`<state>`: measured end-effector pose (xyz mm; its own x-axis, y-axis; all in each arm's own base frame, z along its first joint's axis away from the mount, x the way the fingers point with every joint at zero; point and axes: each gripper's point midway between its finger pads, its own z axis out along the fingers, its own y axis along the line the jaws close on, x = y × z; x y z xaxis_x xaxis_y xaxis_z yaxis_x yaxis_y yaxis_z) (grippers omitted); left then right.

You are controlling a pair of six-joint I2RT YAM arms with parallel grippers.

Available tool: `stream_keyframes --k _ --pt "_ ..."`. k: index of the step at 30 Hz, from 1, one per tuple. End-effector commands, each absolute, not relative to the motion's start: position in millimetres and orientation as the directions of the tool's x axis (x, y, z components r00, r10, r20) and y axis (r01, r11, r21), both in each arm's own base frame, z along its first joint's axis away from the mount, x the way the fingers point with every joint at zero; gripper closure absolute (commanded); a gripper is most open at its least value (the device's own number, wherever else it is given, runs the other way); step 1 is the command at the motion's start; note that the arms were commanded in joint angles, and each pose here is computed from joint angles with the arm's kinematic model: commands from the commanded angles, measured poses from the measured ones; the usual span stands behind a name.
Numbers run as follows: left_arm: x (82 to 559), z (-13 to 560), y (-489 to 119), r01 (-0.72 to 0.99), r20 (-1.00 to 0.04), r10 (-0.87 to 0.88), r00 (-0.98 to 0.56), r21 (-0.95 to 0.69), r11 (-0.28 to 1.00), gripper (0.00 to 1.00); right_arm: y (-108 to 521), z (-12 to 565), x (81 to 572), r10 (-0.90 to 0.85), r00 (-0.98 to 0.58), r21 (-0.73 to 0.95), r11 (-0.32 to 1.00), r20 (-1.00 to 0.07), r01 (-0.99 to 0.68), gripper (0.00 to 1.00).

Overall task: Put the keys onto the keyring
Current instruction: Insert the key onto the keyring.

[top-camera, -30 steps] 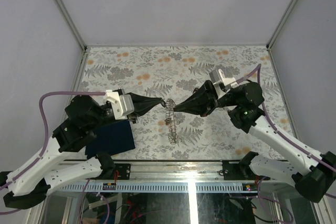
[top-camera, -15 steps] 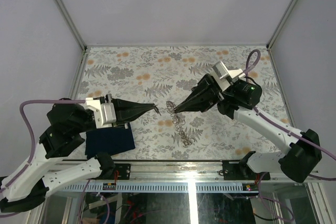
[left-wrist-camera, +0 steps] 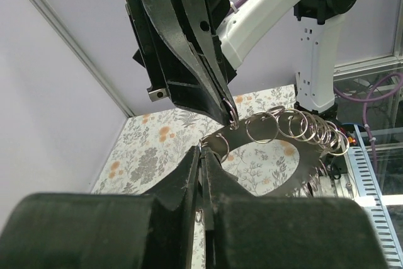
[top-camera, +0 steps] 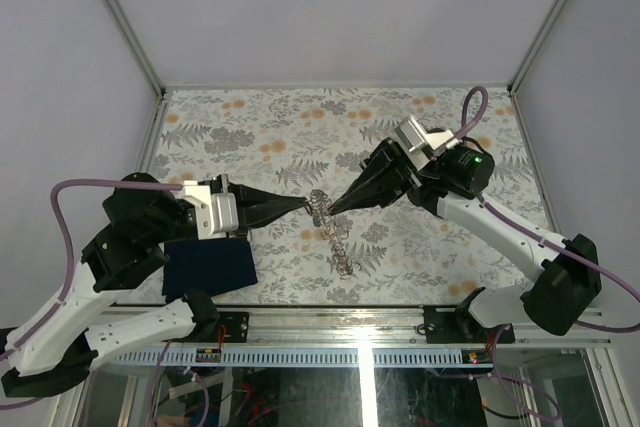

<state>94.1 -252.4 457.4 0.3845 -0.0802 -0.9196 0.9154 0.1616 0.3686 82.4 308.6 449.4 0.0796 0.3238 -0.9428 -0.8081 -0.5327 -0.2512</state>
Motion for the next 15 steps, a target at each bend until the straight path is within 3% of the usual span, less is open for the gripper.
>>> stream_keyframes --k 1,15 --pt "93.1 471.4 -250.0 0.897 -0.899 -0.092 0.428 0.41 0.165 1.0 299.6 469.3 77.0 0.429 0.242 -0.447 -0.483 -0.87 -0.753 1.0" --pt "102.9 471.2 -258.5 0.885 -0.891 -0.06 0.449 0.435 0.166 1.0 305.0 470.6 88.8 0.388 0.265 -0.442 -0.492 -0.882 -0.75 1.0"
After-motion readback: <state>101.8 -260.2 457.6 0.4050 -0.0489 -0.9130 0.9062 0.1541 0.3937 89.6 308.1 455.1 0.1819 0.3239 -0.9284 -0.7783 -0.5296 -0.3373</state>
